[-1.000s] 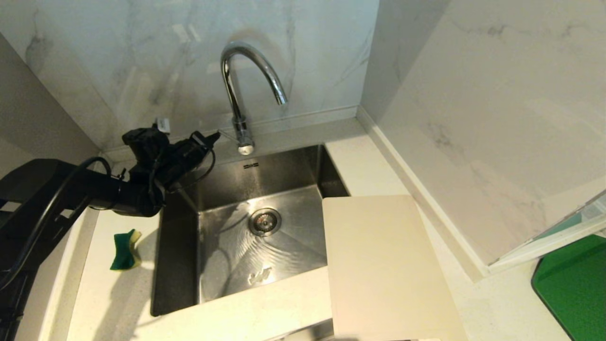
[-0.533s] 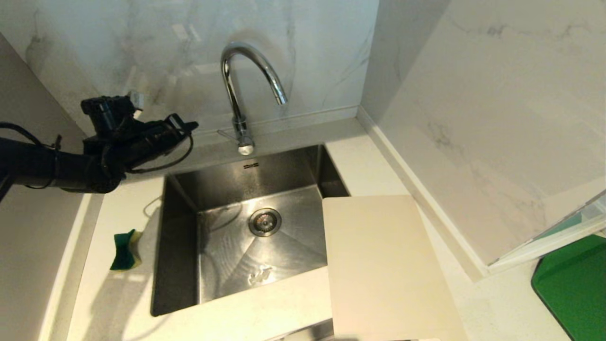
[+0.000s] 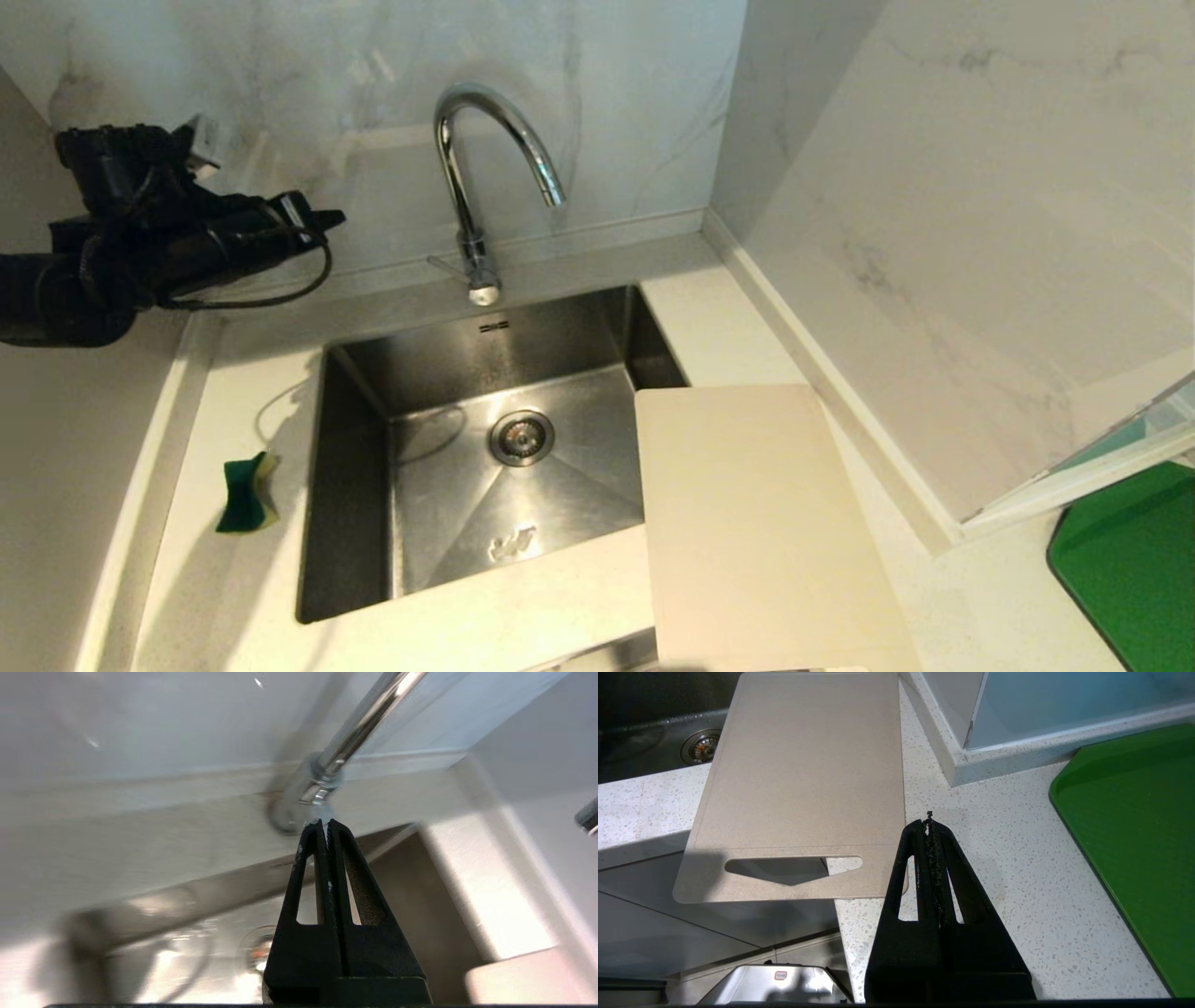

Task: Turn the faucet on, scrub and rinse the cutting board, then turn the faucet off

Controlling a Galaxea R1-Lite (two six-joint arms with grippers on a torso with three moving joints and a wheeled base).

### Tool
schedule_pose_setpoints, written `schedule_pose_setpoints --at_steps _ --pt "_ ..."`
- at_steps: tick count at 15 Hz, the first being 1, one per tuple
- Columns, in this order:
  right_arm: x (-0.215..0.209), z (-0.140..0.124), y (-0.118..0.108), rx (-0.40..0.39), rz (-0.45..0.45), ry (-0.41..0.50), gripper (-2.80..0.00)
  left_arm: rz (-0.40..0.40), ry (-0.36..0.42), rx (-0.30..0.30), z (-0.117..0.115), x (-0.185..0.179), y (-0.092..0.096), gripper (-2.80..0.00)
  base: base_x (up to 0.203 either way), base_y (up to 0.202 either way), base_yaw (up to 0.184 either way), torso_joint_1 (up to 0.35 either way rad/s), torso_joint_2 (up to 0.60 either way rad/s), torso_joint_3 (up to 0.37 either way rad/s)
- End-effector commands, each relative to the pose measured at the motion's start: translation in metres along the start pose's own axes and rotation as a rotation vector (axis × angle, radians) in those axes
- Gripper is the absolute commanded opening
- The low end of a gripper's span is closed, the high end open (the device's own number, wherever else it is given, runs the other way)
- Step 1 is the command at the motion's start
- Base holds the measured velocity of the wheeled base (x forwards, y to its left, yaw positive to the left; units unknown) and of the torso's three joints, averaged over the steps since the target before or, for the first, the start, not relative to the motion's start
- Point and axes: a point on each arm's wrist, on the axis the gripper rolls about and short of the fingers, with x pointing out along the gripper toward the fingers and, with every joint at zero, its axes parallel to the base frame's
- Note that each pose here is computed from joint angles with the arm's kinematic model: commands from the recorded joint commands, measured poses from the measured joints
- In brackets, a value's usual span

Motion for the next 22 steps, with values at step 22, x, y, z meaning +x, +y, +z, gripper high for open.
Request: schedule_pose_setpoints --at_steps 22 --pt "0.000 0.000 0.000 -0.001 0.002 0.001 -2.80 0.224 -0.006 0.244 -0.058 -0.358 -0.066 -2.80 0.000 0.000 0.000 0.000 0.00 0.000"
